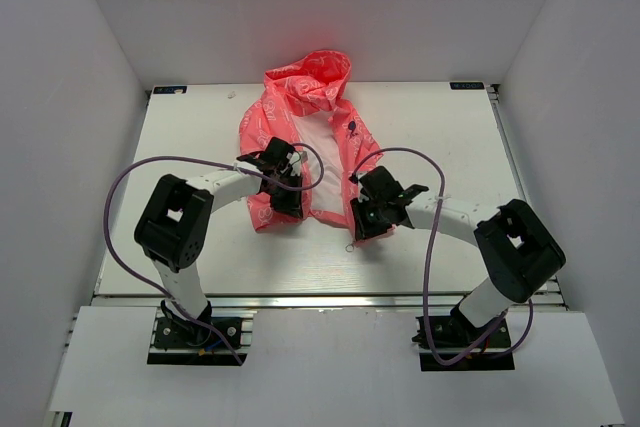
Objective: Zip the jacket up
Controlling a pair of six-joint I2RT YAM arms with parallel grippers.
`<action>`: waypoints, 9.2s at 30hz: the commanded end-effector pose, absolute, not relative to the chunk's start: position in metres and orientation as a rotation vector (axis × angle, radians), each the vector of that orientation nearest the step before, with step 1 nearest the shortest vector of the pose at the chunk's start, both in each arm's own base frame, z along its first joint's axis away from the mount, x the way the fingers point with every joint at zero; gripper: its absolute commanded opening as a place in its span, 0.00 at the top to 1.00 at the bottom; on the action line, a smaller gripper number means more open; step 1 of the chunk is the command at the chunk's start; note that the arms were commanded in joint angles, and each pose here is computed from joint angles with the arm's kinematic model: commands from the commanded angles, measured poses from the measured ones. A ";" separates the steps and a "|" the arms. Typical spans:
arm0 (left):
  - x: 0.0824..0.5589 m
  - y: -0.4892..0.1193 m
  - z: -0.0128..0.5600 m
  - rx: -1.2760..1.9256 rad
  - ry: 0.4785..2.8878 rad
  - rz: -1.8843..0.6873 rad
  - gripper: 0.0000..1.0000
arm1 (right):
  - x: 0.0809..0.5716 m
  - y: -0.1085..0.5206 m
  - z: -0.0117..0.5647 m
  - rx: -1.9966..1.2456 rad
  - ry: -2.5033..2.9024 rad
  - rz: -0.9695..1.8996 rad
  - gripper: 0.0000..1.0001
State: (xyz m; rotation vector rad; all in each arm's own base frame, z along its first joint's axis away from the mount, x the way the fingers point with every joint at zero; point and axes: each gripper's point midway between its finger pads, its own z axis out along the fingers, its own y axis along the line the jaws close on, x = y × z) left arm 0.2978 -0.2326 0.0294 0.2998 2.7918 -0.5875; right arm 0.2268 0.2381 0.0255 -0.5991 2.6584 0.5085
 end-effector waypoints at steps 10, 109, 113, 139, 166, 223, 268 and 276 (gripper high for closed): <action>0.308 -0.251 0.061 0.364 2.655 -0.728 1.00 | 0.239 0.262 0.047 -0.577 2.576 0.629 1.00; 0.254 -0.290 0.209 0.452 1.857 -1.400 1.00 | 0.241 0.295 0.202 -0.576 1.798 1.519 1.00; 0.252 -0.290 0.210 0.458 1.850 -1.408 1.00 | 0.239 0.294 0.201 -0.575 1.802 1.518 1.00; 0.244 -0.288 0.213 0.460 1.805 -1.441 1.00 | 0.249 0.296 0.215 -0.514 1.742 1.546 1.00; 0.229 -0.295 0.208 0.460 1.818 -1.588 1.00 | 0.260 0.296 0.225 -0.500 1.666 1.546 1.00; 0.227 -0.279 0.187 0.367 2.025 -1.516 0.02 | 0.230 0.290 0.214 -0.569 1.805 1.599 1.00; 0.225 -0.294 0.194 0.462 1.872 -1.647 1.00 | 0.252 0.313 0.235 -0.499 1.747 1.618 1.00; 0.235 -0.295 0.191 0.398 1.914 -1.628 1.00 | 0.241 0.310 0.217 -0.555 1.838 1.608 0.31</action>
